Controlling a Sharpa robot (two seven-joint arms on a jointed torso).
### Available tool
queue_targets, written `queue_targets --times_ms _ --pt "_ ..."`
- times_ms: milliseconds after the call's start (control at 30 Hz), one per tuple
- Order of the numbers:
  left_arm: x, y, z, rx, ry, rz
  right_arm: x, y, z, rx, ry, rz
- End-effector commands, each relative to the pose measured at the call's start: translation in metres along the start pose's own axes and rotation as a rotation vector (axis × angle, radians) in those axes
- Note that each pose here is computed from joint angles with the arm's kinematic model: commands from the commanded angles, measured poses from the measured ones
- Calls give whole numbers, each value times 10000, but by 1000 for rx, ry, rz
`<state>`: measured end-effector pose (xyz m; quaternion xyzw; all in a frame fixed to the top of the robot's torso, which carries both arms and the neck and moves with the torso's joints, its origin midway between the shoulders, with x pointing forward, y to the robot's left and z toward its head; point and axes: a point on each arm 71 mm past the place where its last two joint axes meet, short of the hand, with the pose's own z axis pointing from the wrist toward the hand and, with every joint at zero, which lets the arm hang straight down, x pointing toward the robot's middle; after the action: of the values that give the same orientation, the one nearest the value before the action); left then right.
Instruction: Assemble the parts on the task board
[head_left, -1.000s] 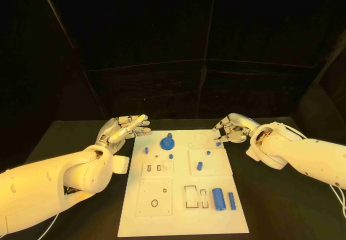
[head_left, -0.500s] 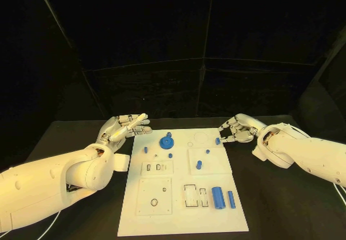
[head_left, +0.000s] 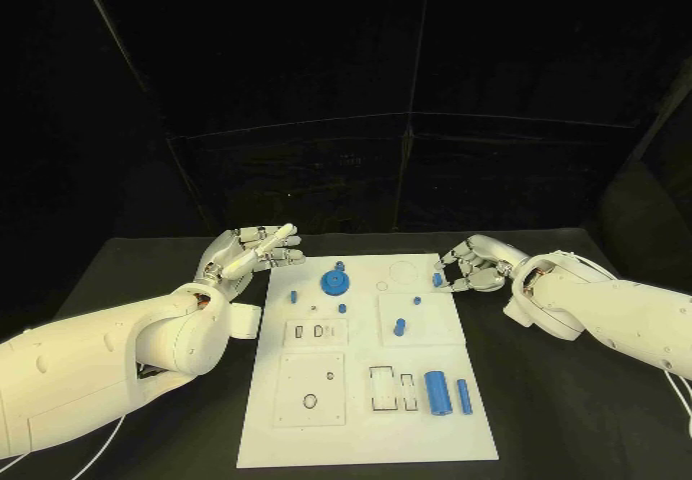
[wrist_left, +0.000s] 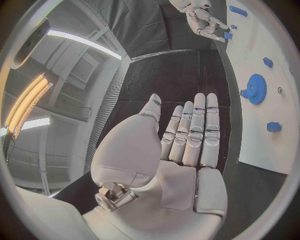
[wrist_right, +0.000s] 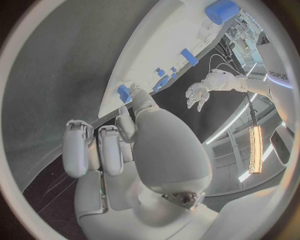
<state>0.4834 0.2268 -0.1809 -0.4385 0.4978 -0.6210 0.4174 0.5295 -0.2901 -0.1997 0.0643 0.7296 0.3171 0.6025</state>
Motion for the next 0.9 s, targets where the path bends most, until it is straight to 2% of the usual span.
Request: queue_targets --times_ms 33,433,900 --pt "17 -11 5 9 15 -4 14 11 17 -8 14 -11" --pt "14 -10 5 8 13 -3 53 25 82 -3 21 -11" --pt "-6 -13 -3 6 9 -1 64 3 93 12 38 -10"
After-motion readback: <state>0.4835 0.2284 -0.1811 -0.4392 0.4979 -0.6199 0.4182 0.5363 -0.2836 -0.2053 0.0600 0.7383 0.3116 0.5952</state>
